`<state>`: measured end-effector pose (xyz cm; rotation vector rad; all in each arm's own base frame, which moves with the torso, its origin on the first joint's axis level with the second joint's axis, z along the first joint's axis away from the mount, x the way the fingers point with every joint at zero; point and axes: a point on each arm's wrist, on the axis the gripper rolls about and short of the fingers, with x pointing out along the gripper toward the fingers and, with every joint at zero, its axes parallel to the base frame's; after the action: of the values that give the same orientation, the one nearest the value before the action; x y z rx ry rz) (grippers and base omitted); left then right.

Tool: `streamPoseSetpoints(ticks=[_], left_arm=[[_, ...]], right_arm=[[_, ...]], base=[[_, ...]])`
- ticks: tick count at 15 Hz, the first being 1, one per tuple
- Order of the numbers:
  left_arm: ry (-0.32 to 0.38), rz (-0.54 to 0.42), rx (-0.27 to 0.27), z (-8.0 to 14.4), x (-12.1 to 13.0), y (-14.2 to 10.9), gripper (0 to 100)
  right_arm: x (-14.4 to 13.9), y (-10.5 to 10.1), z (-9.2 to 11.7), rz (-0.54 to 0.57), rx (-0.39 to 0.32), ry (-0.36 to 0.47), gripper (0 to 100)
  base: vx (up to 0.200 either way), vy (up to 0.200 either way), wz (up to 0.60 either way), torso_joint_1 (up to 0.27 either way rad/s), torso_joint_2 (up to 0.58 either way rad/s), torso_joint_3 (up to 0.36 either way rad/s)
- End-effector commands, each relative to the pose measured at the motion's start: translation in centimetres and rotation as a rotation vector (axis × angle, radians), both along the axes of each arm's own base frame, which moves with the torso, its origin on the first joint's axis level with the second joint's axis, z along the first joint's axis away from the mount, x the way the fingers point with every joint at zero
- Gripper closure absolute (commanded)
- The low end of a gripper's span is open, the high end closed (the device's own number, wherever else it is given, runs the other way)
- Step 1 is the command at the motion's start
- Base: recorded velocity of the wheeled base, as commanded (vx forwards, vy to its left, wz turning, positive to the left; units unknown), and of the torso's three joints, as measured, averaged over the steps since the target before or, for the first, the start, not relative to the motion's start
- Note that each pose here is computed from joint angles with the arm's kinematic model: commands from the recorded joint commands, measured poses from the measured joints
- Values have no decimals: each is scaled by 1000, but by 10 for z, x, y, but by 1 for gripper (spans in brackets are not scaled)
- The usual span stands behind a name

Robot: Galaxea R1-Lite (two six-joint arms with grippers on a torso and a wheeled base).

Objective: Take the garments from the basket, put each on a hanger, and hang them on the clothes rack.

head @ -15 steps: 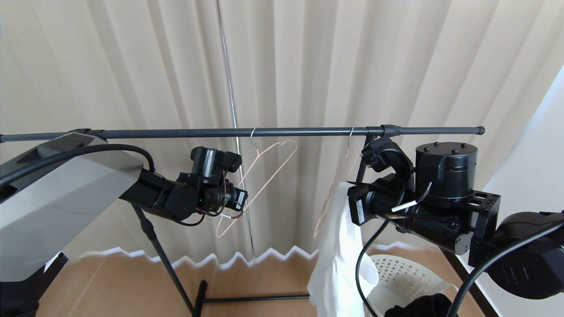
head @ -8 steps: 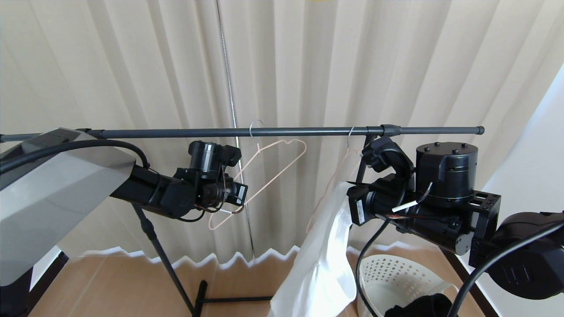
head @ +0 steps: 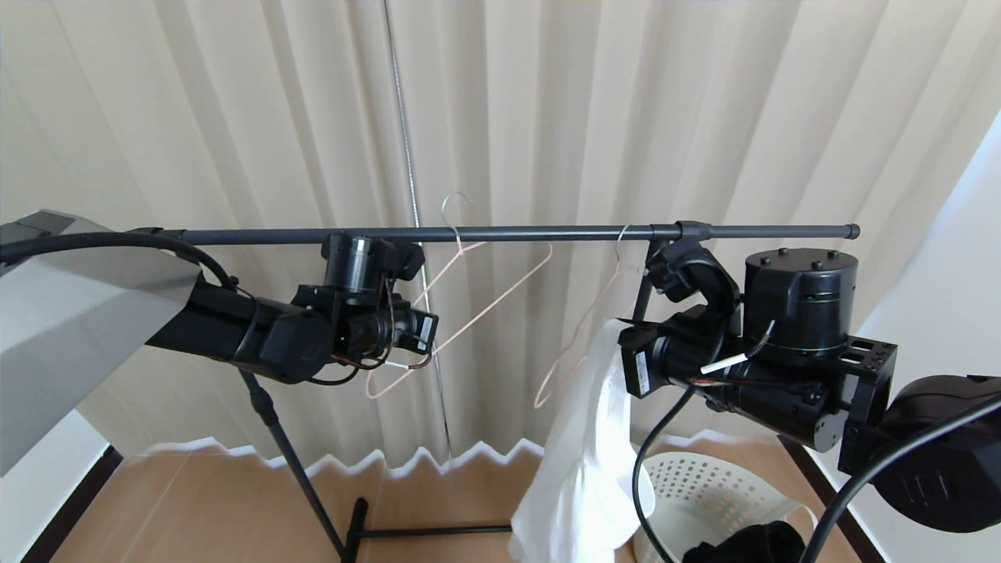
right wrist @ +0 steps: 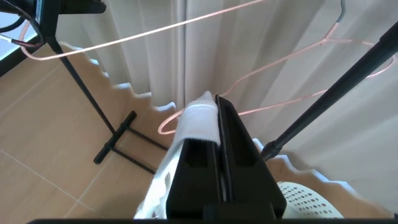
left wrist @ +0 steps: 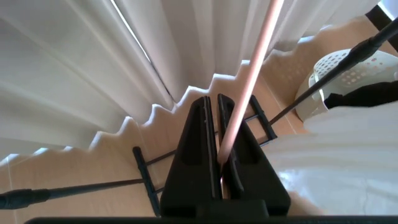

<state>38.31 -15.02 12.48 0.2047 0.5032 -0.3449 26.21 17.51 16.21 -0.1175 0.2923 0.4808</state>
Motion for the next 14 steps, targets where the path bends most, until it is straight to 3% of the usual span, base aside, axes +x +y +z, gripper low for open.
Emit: streamPoseSetpoints(ticks=[1, 3, 8, 10, 14], left_arm=[[-10, -9, -15, 12, -15, -1, 100], [-13, -14, -11, 18, -26, 3, 100], [-6, -37, 1, 36, -87, 21, 100], [-4, -55, 5, 41, -128, 35, 100], [0, -94, 43, 36, -175, 53, 100]], right_arm=[[-1, 0, 1, 2, 2, -4, 100], [-1, -1, 2, 0, 3, -5, 100], [-3, -4, 10, -55, -23, -47, 100], [-3, -8, 16, -169, -115, -112, 100], [5, -6, 21, -322, -174, -152, 100]], base=[[0, 0, 0, 0, 0, 0], [0, 0, 0, 0, 0, 0], [0, 0, 0, 0, 0, 0], [0, 0, 0, 0, 0, 0], [0, 0, 0, 0, 0, 0]])
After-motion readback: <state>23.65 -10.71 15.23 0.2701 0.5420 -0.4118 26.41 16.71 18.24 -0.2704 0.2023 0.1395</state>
